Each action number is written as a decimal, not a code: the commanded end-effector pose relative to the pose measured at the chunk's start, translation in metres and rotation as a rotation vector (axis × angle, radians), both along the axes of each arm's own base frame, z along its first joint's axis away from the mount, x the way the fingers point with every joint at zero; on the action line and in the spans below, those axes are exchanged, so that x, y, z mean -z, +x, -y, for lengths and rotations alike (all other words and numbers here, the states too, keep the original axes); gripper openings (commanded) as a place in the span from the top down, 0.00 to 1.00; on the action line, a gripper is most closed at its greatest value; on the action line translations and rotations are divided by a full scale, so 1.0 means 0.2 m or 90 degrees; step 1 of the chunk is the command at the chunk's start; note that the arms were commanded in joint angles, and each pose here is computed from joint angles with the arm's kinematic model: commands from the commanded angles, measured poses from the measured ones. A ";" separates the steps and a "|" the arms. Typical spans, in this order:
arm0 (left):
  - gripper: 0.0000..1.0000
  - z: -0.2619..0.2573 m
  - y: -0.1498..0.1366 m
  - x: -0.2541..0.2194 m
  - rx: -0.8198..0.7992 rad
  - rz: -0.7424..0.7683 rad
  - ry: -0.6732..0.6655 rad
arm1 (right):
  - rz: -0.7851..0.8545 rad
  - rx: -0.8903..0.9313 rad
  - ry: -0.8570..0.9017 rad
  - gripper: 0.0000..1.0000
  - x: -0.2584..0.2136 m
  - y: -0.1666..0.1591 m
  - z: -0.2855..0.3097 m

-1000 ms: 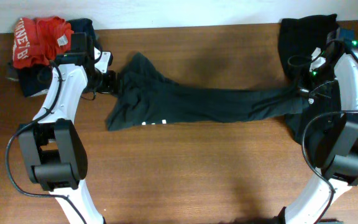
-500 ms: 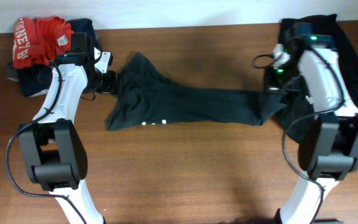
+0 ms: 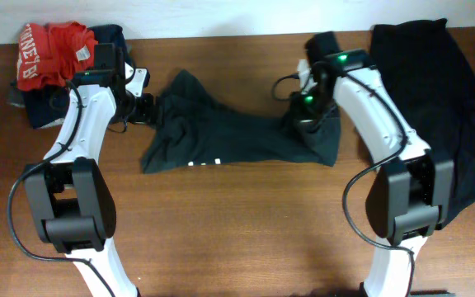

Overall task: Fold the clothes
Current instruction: 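Fold the shirt's right end toward center with the right gripper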

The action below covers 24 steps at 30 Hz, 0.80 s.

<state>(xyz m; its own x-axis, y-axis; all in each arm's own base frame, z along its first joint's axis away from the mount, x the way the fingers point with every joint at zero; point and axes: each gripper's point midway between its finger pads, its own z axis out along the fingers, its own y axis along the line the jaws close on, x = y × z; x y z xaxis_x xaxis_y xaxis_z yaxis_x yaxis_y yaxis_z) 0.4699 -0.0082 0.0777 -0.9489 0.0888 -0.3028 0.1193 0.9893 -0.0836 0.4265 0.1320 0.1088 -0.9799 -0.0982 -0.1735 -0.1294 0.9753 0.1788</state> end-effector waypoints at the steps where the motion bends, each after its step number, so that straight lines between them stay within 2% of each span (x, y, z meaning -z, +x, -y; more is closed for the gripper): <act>1: 0.01 0.00 0.02 -0.04 0.013 0.013 0.000 | 0.013 0.003 0.024 0.96 -0.03 0.00 -0.15; 14: 0.01 0.00 0.02 -0.04 0.013 0.013 0.000 | 0.032 -0.027 0.045 0.95 0.09 0.03 -0.43; 15: 0.01 0.00 0.02 -0.04 0.013 0.013 0.000 | 0.029 -0.031 0.046 0.85 0.10 0.03 -0.44; 17: 0.01 0.00 0.02 -0.04 0.013 0.014 0.000 | 0.025 -0.050 0.061 0.51 0.10 0.01 -0.49; 20: 0.01 0.00 0.02 -0.04 0.013 0.016 0.000 | 0.026 -0.083 0.078 0.45 0.08 -0.02 -0.54; 24: 0.01 0.00 0.02 -0.04 0.013 0.016 0.000 | 0.036 -0.082 0.088 0.45 -0.01 -0.02 -0.53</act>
<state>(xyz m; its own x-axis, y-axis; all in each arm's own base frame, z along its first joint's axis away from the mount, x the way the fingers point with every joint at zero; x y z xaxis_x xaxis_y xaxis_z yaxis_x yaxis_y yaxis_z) 0.4701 -0.0082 0.0777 -0.9486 0.0888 -0.3039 0.1194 0.9893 -0.0834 0.4201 0.2308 0.0834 -0.9621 -0.1829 -0.2023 -0.2338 0.9350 0.2666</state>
